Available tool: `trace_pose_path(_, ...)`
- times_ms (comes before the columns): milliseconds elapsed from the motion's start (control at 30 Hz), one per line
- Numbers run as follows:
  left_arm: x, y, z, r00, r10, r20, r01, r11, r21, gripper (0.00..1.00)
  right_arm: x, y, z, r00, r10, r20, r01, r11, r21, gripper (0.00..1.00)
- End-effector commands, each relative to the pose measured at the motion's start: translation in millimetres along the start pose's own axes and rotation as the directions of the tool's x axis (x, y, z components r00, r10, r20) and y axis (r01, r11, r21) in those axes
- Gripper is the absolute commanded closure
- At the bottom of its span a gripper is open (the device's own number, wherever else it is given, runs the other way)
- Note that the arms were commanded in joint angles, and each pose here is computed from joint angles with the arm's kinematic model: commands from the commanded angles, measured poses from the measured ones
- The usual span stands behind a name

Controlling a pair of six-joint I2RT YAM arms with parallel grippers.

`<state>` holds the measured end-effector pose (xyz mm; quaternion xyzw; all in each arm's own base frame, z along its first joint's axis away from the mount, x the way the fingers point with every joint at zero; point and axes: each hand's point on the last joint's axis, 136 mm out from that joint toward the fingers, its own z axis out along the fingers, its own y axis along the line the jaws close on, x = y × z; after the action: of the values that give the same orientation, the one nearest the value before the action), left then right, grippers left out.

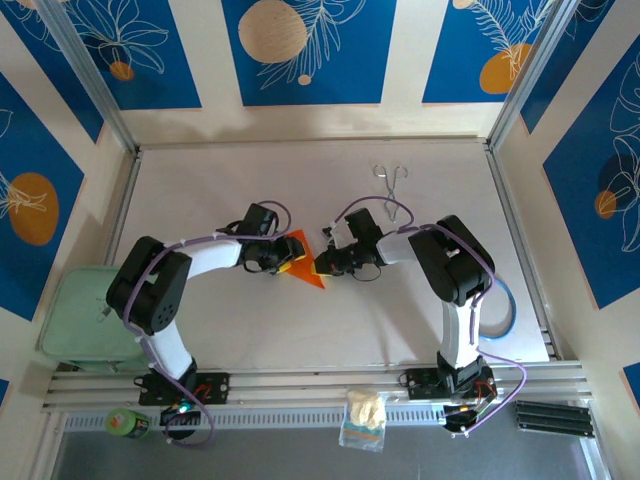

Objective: Fold a paper plane with a square sheet of paper (pick it up from the middle)
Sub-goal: Fourth fold the wing at the center of the table.

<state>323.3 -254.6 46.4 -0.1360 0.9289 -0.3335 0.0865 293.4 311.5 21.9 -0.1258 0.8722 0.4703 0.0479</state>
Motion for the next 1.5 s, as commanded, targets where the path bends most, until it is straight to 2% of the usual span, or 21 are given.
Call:
trace_pose_path(0, -19.5, -36.2, -26.5, 0.992, 0.086, 0.09, -0.094, 0.991, 0.098, 0.5, 12.2, -19.7, 2.8, 0.997, 0.072, -0.027, -0.071, 0.997, 0.031, 0.95)
trace_pose_path(100, -21.6, -45.3, -28.4, 0.987, 0.112, 0.119, -0.131, 0.978, 0.164, 0.56, 12.4, -20.5, 2.3, 0.997, 0.079, -0.027, -0.078, 0.997, 0.028, 0.95)
trace_pose_path(300, -14.2, -47.3, -12.4, 0.987, 0.125, 0.098, -0.147, 0.951, 0.273, 0.7, 13.2, -23.2, 1.3, 0.995, 0.094, -0.028, -0.093, 0.995, 0.032, 0.95)
trace_pose_path(533, -8.1, -36.8, 2.9, 0.991, 0.106, 0.078, -0.125, 0.943, 0.307, 0.81, 13.2, -24.5, 1.6, 0.994, 0.102, -0.03, -0.1, 0.994, 0.036, 0.94)
trace_pose_path(700, -4.0, -26.9, 13.5, 0.996, 0.076, 0.054, -0.089, 0.945, 0.313, 0.82, 12.4, -25.2, 1.4, 0.994, 0.105, -0.029, -0.104, 0.994, 0.04, 0.94)
trace_pose_path(1000, -3.4, -20.3, 23.4, 0.998, 0.058, 0.034, -0.065, 0.949, 0.308, 0.83, 13.3, -27.8, 0.8, 0.992, 0.123, -0.036, -0.121, 0.991, 0.049, 0.87)
trace_pose_path(1167, -3.6, -19.4, 25.9, 0.998, 0.055, 0.027, -0.061, 0.951, 0.302, 0.83, 14.1, -30.5, 0.8, 0.99, 0.137, -0.039, -0.135, 0.99, 0.052, 0.87)
trace_pose_path(1300, -4.0, -21.3, 25.5, 0.998, 0.056, 0.027, -0.062, 0.95, 0.307, 0.82, 16.7, -33.1, 1.3, 0.988, 0.151, -0.045, -0.148, 0.987, 0.06, 0.91)
trace_pose_path(1467, -10.6, -29.9, 14.2, 0.996, 0.064, 0.064, -0.081, 0.942, 0.327, 0.79, 18.1, -37.4, 1.0, 0.983, 0.178, -0.051, -0.175, 0.982, 0.065, 0.93)
